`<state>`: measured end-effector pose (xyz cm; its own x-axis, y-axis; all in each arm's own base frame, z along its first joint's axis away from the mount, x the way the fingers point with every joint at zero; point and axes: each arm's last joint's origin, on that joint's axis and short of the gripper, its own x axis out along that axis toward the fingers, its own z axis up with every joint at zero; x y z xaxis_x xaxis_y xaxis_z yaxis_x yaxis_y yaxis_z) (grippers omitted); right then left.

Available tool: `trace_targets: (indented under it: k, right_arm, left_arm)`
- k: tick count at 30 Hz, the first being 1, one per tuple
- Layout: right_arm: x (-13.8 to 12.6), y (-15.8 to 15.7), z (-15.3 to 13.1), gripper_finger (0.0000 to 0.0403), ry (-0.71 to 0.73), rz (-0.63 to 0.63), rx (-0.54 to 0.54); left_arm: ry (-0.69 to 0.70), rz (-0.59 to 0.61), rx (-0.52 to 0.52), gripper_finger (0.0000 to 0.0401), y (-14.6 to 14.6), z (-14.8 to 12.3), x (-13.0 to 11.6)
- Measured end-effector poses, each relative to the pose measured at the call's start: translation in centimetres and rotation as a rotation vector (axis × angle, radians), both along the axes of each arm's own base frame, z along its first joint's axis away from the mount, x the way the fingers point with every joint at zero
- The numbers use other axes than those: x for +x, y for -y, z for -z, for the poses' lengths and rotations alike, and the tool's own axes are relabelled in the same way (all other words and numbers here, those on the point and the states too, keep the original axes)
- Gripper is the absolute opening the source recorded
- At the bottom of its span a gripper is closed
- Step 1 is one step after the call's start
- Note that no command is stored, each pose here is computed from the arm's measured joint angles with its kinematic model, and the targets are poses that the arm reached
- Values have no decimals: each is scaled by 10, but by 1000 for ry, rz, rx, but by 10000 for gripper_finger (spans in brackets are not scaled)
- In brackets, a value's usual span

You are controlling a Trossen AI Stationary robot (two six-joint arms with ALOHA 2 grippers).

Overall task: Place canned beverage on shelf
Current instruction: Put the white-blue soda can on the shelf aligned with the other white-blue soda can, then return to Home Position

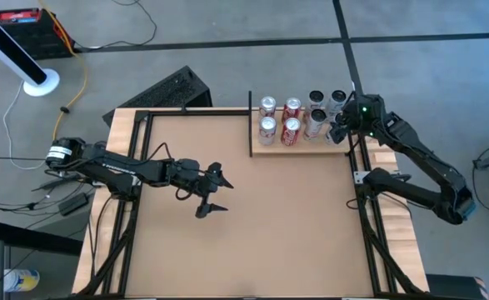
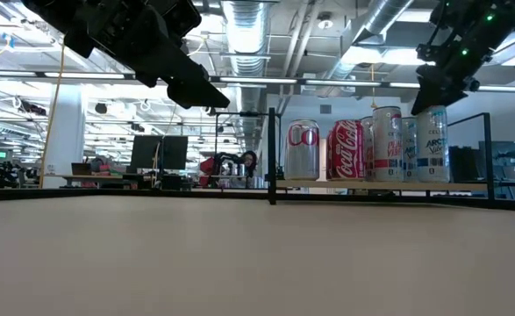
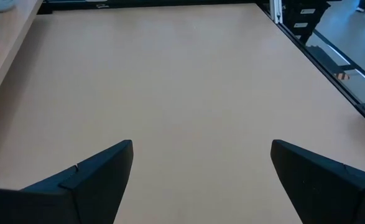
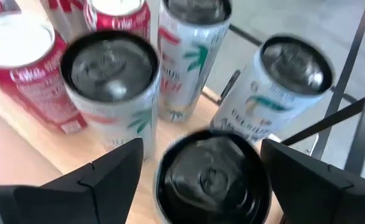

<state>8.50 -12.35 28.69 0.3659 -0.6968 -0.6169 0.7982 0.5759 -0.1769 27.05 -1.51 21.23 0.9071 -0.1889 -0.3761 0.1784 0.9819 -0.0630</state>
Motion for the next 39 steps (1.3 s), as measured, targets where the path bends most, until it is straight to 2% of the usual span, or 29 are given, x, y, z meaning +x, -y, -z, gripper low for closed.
trace_targets:
  k: [6,13,17,21,26,29,34,36,39]
  right_arm:
    - [1,-1,-18,343,34,-6,-56]
    - [5,-18,-66,342,158,-73,-165]
    - [14,-37,-91,342,330,-245,-139]
    - [29,-61,-99,329,471,-523,-18]
    - [48,-102,-94,289,491,-828,120]
    - [58,-128,-76,261,474,-970,137]
    - [69,-162,-34,203,432,-1003,-13]
    - [72,-169,-15,171,415,-998,-83]
    - [76,-171,9,113,422,-995,-128]
  left_arm:
    - [-1,0,0,366,0,0,0]
    - [-1,-1,1,366,0,0,0]
    - [11,-8,1,366,-2,-4,-1]
    - [110,-7,15,366,-3,-29,-5]
    - [210,-16,69,366,-4,-59,-20]
    - [234,-79,95,366,-6,-70,-32]
    - [206,-204,139,366,-10,-76,-46]
    - [183,-252,170,366,-12,-75,-50]
    - [187,-290,183,366,-13,-71,-52]
